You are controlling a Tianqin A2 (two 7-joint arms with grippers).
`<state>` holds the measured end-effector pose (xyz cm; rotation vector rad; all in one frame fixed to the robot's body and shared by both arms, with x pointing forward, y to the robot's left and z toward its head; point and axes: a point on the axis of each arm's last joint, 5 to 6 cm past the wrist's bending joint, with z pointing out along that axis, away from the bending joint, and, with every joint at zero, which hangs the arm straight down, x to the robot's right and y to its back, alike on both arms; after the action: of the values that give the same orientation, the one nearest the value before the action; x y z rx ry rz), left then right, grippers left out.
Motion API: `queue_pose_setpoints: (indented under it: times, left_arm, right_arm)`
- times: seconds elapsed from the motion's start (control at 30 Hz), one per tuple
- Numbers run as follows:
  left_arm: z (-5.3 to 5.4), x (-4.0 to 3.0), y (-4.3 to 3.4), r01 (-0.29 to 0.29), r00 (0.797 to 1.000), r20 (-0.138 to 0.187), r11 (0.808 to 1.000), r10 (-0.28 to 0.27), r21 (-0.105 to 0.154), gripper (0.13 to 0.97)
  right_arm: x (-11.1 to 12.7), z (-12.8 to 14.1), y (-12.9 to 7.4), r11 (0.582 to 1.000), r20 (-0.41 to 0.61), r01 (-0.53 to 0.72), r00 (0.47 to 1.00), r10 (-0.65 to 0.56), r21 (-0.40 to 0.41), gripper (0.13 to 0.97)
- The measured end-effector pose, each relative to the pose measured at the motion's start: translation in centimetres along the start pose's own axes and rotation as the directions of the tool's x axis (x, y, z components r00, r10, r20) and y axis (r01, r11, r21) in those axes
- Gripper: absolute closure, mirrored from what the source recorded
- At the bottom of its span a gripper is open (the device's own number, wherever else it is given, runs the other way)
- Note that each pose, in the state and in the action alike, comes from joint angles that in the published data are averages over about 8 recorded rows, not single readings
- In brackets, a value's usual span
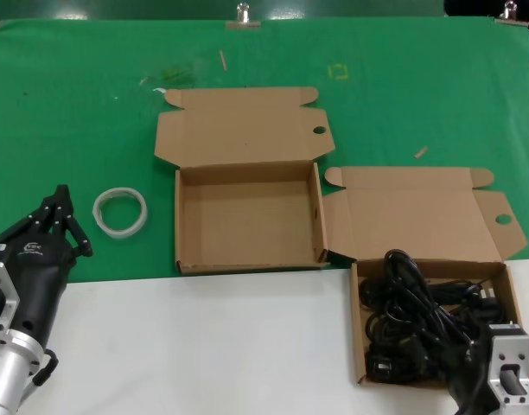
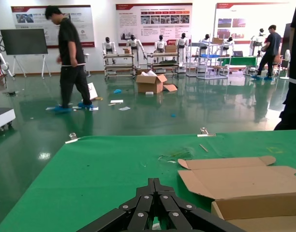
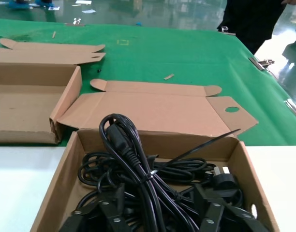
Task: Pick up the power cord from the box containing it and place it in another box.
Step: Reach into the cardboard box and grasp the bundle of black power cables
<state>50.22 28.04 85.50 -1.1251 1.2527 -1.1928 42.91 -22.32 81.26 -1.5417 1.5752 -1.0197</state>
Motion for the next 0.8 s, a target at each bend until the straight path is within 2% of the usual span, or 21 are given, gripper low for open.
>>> queue_pose_setpoints:
  times: [0.17,0.2,0.47,0.63,0.8]
  left_arm:
    - [0.0,0.00,0.00,0.000,1.000,0.000,1.000,0.000,0.000,0.948]
    - [0.0,0.00,0.00,0.000,1.000,0.000,1.000,0.000,0.000,0.951]
    - [0.0,0.00,0.00,0.000,1.000,0.000,1.000,0.000,0.000,0.957]
    - [0.0,0.00,0.00,0.000,1.000,0.000,1.000,0.000,0.000,0.957]
    - [0.0,0.00,0.00,0.000,1.000,0.000,1.000,0.000,0.000,0.957]
  right_arm:
    - [0.0,-0.3,0.1,1.000,-0.006,0.014,1.000,-0.014,-0.003,0.624]
    - [0.0,-0.3,0.1,1.000,-0.007,0.017,1.000,-0.017,-0.003,0.624]
    - [-0.2,0.0,0.2,0.999,-0.005,0.037,0.999,-0.037,-0.008,0.799]
    - [-0.2,0.3,-0.1,0.999,-0.006,0.052,0.999,-0.052,-0.009,0.849]
    - [-0.4,-0.1,-1.2,0.997,-0.014,0.072,0.997,-0.071,0.004,0.899]
